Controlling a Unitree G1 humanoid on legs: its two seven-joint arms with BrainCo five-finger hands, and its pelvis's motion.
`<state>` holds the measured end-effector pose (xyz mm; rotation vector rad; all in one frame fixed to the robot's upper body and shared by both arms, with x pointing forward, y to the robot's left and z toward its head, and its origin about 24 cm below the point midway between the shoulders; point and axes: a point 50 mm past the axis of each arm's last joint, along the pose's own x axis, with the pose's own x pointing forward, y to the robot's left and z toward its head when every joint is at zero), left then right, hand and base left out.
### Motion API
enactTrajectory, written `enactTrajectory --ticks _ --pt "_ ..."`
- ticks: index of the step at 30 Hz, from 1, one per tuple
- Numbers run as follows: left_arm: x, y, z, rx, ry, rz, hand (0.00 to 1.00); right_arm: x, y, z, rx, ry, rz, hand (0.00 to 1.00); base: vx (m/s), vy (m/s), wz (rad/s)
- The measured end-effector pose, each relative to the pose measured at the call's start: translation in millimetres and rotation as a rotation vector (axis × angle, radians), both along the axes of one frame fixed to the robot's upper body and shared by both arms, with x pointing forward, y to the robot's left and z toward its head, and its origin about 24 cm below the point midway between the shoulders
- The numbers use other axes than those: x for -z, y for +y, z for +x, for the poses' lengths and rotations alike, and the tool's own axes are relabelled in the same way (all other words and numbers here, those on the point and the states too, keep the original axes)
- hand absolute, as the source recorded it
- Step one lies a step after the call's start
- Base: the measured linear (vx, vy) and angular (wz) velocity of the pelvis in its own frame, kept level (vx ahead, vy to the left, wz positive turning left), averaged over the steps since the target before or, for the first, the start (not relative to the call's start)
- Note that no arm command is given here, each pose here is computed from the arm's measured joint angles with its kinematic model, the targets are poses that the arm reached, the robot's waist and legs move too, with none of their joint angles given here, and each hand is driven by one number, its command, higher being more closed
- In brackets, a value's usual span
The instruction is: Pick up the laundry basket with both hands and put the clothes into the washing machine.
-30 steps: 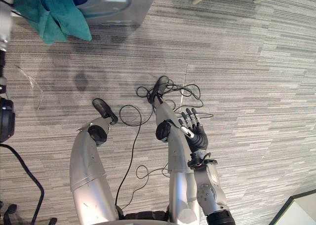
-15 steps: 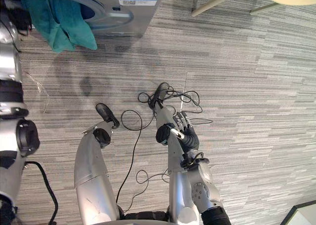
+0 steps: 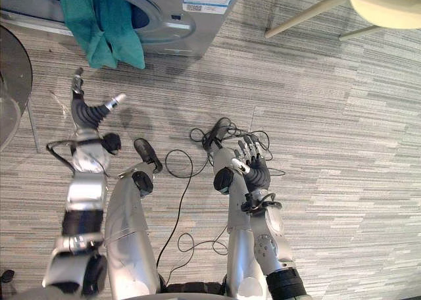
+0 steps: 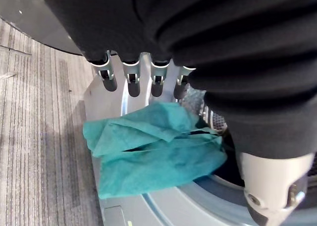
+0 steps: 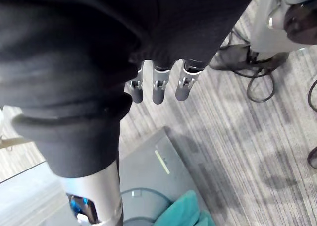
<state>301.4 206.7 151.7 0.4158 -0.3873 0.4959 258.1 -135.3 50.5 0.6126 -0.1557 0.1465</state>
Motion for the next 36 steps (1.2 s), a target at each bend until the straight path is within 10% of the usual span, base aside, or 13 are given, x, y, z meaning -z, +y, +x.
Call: enactTrajectory --ticks 7,24,36 --pt "51.3 -34.2 -49.2 -0.053 0.103 0.167 0.0 28.1 -3.2 9.1 0.072 0.132 -0.098 0.0 0.02 -0.022 0.34" --pt "108.7 -83.2 -80.3 0.3 0.308 -0.205 0.0 -11.0 16.9 120.9 0.188 0.32 -0.666 0.0 0.09 -0.03 0.7" --pt "72.9 -88.0 -84.2 0.459 0.137 -0.45 0.0 -76.1 -85.1 146.4 0.491 0.366 -0.581 0.0 0.03 -0.072 0.36"
